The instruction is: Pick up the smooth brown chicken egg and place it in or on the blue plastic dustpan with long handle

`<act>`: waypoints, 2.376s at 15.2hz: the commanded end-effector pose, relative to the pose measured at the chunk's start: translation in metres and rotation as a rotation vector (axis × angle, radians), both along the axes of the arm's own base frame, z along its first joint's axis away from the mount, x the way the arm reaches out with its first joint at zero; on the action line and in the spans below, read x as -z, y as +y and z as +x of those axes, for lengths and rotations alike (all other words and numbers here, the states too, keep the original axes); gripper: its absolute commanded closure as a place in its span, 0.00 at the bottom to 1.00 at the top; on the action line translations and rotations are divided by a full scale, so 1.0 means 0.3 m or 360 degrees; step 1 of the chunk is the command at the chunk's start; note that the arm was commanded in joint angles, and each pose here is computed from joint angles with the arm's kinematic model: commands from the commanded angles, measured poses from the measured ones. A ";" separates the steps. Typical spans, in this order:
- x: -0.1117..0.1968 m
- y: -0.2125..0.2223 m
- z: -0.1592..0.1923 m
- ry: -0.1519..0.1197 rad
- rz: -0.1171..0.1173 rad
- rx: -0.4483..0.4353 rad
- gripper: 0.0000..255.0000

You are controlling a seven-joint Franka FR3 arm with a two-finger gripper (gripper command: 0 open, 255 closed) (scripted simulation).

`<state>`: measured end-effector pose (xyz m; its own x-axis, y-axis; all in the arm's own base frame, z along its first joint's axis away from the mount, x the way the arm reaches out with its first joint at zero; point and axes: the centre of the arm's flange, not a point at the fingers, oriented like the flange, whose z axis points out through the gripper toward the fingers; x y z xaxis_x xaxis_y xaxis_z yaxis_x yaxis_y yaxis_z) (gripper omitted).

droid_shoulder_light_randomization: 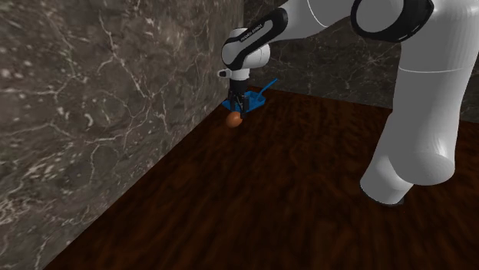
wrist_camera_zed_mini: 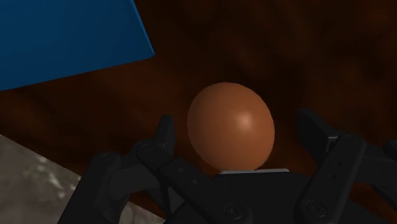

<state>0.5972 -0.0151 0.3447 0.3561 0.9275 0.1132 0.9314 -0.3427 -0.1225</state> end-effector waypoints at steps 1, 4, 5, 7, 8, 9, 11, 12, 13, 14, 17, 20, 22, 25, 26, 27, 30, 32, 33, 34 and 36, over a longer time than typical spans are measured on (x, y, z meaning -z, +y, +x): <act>0.038 0.005 0.001 -0.0001 0.0000 -0.0002 0.00; 0.065 0.009 -0.001 -0.0001 0.0000 -0.0002 0.00; 0.065 0.009 -0.001 -0.0001 0.0000 -0.0002 0.00; 0.065 0.009 -0.001 -0.0001 0.0000 -0.0002 0.00; 0.065 0.009 -0.001 -0.0001 0.0000 -0.0002 0.00; 0.065 0.009 -0.001 -0.0001 0.0000 -0.0002 0.00; 0.065 0.009 -0.001 -0.0001 0.0000 -0.0002 0.00; 0.065 0.009 -0.001 -0.0001 0.0000 -0.0002 1.00; 0.065 0.009 -0.001 -0.0001 0.0000 -0.0002 1.00; 0.065 0.009 -0.001 -0.0001 0.0000 -0.0002 1.00; 0.065 0.009 -0.001 -0.0001 0.0000 -0.0002 1.00; 0.066 0.009 -0.001 -0.0001 0.0000 -0.0002 1.00; 0.047 0.009 -0.001 -0.0001 0.0000 -0.0002 1.00; -0.005 0.009 -0.001 -0.0001 0.0000 -0.0002 1.00; -0.023 0.009 -0.001 -0.0001 0.0000 -0.0002 1.00; -0.041 0.009 -0.001 -0.0001 0.0000 -0.0002 1.00; -0.093 0.009 -0.001 -0.0001 0.0000 -0.0002 1.00; -0.129 0.009 -0.001 -0.0001 0.0000 -0.0002 1.00; -0.146 0.009 -0.001 -0.0001 0.0000 -0.0002 1.00; -0.164 0.009 -0.001 -0.0001 0.0000 -0.0002 1.00; -0.199 0.009 -0.001 -0.0001 0.0000 -0.0002 1.00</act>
<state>0.5967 -0.0126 0.3989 0.3552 0.9279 0.1136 0.9318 -0.3418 -0.1218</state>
